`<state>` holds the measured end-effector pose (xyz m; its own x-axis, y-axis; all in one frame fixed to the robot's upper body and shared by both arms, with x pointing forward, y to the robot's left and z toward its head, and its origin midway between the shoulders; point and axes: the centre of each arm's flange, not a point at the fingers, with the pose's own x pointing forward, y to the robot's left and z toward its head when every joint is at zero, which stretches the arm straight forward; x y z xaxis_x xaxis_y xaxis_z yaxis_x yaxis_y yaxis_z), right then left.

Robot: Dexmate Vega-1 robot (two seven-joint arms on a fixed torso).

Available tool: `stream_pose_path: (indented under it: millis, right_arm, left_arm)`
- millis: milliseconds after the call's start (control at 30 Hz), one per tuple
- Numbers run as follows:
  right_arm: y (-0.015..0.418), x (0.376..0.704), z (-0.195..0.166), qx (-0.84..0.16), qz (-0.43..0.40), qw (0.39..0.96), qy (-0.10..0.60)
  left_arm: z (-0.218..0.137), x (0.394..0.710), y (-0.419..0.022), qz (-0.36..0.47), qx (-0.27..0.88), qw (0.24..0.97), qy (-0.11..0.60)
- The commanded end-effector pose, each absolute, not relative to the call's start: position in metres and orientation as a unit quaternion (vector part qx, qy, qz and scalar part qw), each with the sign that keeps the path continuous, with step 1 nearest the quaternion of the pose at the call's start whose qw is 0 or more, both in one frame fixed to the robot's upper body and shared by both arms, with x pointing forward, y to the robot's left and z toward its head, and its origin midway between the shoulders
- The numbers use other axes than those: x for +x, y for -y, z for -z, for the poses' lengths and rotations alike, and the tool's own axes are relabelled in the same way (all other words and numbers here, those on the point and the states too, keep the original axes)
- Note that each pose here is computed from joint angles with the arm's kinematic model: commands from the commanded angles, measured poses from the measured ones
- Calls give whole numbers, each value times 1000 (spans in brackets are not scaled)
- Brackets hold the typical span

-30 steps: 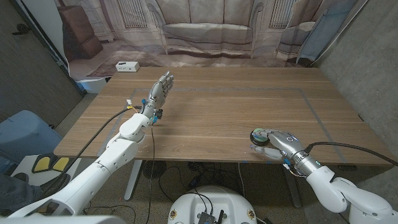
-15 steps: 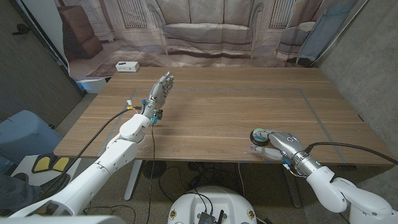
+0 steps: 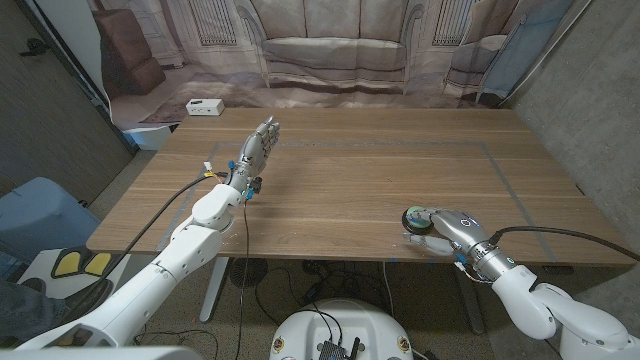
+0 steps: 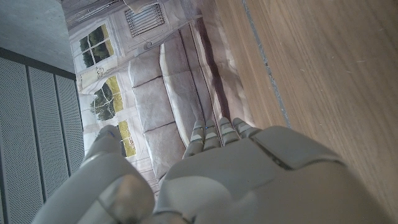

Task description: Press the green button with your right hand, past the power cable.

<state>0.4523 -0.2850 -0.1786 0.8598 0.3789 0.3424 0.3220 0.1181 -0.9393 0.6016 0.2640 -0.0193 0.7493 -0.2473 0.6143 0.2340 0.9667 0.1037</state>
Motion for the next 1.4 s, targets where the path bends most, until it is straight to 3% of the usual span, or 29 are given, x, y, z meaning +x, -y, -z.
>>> stream_pose_path:
  millis: [33,1400]
  right_arm:
    - [284,455,185,-668,-32,699,254]
    - [281,442,157,-663,8,687,297]
  left_arm:
    - [22,601,-266,127,9,937,326]
    - [23,609,-262,136,4,936,324]
